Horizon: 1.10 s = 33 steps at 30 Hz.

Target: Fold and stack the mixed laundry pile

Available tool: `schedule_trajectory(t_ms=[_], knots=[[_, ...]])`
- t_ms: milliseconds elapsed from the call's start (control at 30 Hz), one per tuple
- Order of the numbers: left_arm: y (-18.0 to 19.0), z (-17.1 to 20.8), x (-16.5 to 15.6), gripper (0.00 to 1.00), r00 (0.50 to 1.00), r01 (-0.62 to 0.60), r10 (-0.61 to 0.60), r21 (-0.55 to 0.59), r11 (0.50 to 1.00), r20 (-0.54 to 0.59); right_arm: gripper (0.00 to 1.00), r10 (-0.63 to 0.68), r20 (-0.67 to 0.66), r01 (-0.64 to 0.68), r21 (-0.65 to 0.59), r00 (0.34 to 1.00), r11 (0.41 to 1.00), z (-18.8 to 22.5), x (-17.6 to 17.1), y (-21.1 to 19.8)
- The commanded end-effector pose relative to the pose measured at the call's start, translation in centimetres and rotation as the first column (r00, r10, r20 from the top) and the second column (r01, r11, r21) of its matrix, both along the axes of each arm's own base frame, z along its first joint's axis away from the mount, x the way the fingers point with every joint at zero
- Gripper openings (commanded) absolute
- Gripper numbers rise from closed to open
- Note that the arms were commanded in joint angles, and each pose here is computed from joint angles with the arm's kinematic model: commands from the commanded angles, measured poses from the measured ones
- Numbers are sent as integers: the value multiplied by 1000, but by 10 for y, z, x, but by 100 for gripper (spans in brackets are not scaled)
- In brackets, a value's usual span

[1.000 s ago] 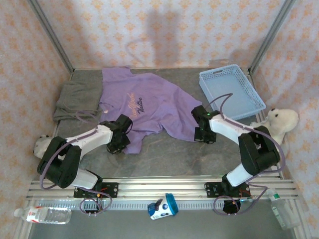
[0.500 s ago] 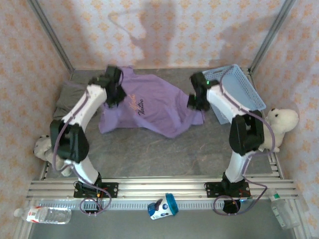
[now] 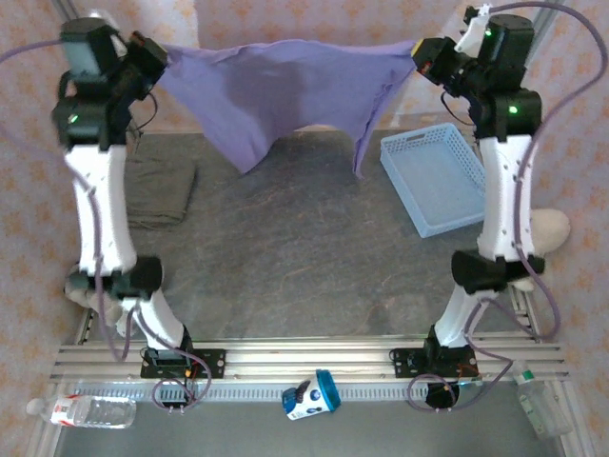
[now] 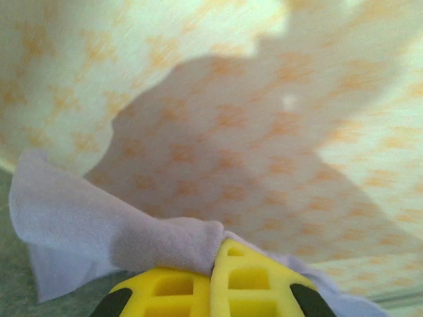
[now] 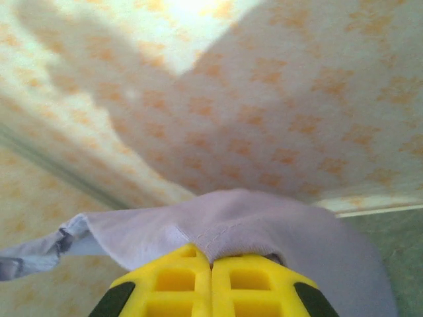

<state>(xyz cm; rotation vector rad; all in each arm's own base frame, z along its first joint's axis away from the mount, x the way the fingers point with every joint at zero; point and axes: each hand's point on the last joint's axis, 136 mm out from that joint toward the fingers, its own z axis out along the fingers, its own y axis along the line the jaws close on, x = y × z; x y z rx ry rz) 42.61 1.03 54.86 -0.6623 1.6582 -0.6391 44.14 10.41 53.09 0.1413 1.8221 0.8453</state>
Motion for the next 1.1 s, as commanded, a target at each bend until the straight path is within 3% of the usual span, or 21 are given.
schedule_trajectory(t_ms=[0, 100, 233, 367, 433, 500, 600, 633, 667, 733, 767, 800, 967, 1067], knots=[[-12, 39, -46, 0, 988, 30, -37, 47, 998, 153, 0, 70, -73, -74, -52, 995, 996, -36, -20, 10], [-22, -26, -59, 0, 997, 81, -81, 45, 996, -17, 0, 127, -314, -143, -27, 941, 989, -123, -47, 17], [-40, -173, -84, 0, 949, 119, -123, -33, 992, -290, 0, 162, -584, -186, 18, 796, 982, -246, -111, 19], [-50, -326, -141, 0, 806, 67, -112, -97, 993, -581, 0, 138, -764, -161, 45, 631, 986, -347, -178, 12], [-52, -379, -170, 0, 736, 25, -107, -131, 991, -669, 0, 100, -811, -152, 14, 576, 988, -381, -200, 5], [-52, -416, -197, 0, 682, -22, -97, -152, 988, -725, 0, -14, -854, -127, -93, 520, 988, -415, -215, -14], [-48, -447, -230, 0, 629, -61, -77, -147, 987, -774, 2, -127, -889, -92, -186, 441, 978, -442, -219, -31], [-47, -453, -239, 0, 612, -66, -73, -143, 988, -787, 12, -134, -902, -87, -184, 410, 979, -446, -217, -31], [-45, -457, -247, 15, 597, -69, -67, -134, 989, -799, 30, -153, -915, -77, -195, 372, 978, -450, -216, -33], [-42, -457, -253, 69, 588, -85, -47, -120, 989, -807, 55, -147, -934, -94, -186, 325, 978, -456, -213, -31], [-40, -455, -251, 94, 595, -94, -36, -114, 989, -803, 62, -133, -938, -97, -172, 320, 980, -456, -210, -29], [-39, -451, -247, 100, 606, -99, -32, -115, 988, -795, 64, -129, -936, -97, -169, 328, 981, -454, -206, -28], [-42, -430, -203, 98, 677, -113, -23, -134, 985, -735, 65, -244, -875, -33, -283, 419, 958, -426, -177, -46], [-46, -422, -169, 92, 704, -102, -27, -139, 985, -710, 63, -330, -823, 31, -357, 463, 934, -410, -157, -60]])
